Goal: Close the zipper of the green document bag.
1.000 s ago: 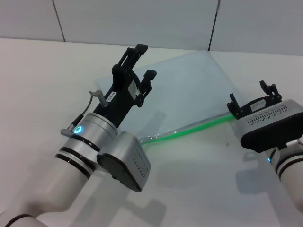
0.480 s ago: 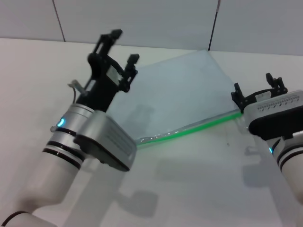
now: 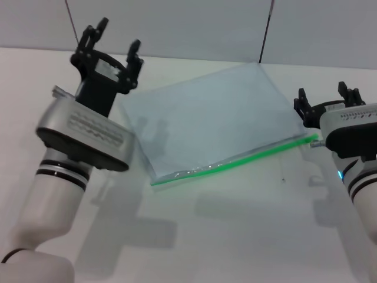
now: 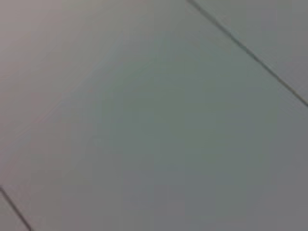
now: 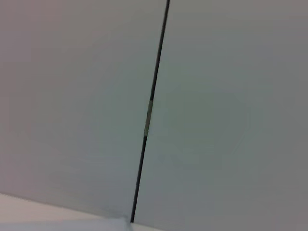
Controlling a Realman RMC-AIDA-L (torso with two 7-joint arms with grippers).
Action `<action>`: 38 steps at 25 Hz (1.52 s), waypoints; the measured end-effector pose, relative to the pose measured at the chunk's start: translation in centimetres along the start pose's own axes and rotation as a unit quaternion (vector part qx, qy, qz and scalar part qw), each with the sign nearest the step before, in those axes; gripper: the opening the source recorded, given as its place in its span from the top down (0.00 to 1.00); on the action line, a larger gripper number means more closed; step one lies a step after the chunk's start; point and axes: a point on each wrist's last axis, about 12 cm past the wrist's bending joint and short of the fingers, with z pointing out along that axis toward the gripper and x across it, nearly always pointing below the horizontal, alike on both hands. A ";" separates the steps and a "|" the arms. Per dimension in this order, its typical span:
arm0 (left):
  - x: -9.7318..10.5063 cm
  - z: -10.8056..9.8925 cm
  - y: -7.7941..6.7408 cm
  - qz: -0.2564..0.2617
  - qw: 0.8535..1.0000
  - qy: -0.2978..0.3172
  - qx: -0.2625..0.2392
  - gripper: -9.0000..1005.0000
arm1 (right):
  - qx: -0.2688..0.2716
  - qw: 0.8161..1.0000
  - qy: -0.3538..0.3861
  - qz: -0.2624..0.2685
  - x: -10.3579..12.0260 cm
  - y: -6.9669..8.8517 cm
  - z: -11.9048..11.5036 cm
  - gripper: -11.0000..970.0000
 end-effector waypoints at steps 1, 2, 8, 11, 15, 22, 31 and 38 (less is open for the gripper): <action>0.1 0.1 0.2 -0.015 1.000 0.001 -0.003 0.27 | 0.000 1.000 -0.001 0.004 -0.1 0.0 0.1 0.14; 0.3 0.2 0.3 -0.028 1.000 0.002 -0.005 0.27 | 0.000 1.000 -0.002 0.007 -0.1 -0.1 0.2 0.14; 1.2 0.4 1.5 -0.107 0.994 -0.005 -0.021 0.41 | 0.009 1.000 -0.012 0.025 -0.8 -0.3 0.7 0.14; 1.4 0.3 2.1 -0.121 0.992 -0.014 -0.034 0.41 | 0.013 0.999 -0.023 0.037 -1.2 -0.3 0.8 0.14; 1.8 0.3 2.6 -0.142 0.989 -0.017 -0.041 0.40 | 0.014 0.998 -0.030 0.054 -1.4 -0.3 0.8 0.14; 2.4 0.4 3.4 -0.168 0.984 -0.008 -0.063 0.40 | 0.023 0.996 -0.041 0.073 -1.5 -0.7 0.8 0.14; 3.3 0.5 4.4 -0.199 0.976 0.004 -0.087 0.41 | 0.034 0.996 -0.041 0.075 -1.5 -1.2 0.9 0.14; 3.5 0.5 4.6 -0.194 0.977 0.007 -0.087 0.41 | 0.035 0.995 -0.042 0.078 -1.4 -1.2 1.0 0.14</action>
